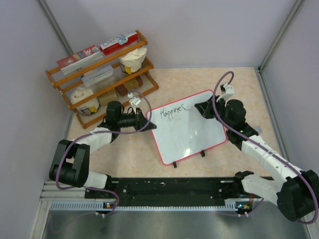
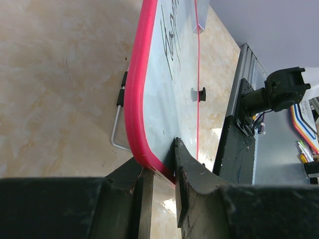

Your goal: Write a sentence on the whiteboard

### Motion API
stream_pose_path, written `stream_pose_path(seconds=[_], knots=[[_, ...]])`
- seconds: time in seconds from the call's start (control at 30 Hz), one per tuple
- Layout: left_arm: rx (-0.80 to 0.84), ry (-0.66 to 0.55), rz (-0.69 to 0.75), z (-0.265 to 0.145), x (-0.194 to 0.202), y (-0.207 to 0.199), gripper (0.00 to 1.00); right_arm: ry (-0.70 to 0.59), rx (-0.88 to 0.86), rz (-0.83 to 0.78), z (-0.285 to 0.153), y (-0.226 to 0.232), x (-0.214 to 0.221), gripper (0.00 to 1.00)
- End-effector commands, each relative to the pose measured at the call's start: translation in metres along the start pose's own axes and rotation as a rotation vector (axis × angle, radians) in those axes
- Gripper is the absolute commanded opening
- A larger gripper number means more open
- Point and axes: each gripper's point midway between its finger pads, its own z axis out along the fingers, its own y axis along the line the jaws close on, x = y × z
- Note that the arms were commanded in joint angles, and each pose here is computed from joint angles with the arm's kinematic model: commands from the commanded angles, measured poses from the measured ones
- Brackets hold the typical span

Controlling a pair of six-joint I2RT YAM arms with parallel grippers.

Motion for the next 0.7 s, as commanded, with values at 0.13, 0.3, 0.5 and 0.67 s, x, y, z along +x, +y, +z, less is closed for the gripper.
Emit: stream_pose_path(seconds=[0.13, 0.3, 0.5, 0.67], knots=[[-0.040, 0.029, 0.110, 0.005, 0.011, 0.011, 0.00, -0.010, -0.068, 0.013, 0.003, 0.010, -0.003, 0.00], [-0.039, 0.028, 0.112, 0.005, 0.010, 0.011, 0.00, -0.024, -0.086, 0.035, 0.002, 0.015, -0.008, 0.00], [-0.040, 0.030, 0.110, 0.005, 0.011, 0.011, 0.00, -0.090, -0.121, 0.035, -0.006, 0.027, -0.029, 0.00], [-0.041, 0.031, 0.109, 0.005, 0.011, 0.011, 0.00, -0.136, -0.086, 0.030, -0.007, 0.022, -0.044, 0.00]])
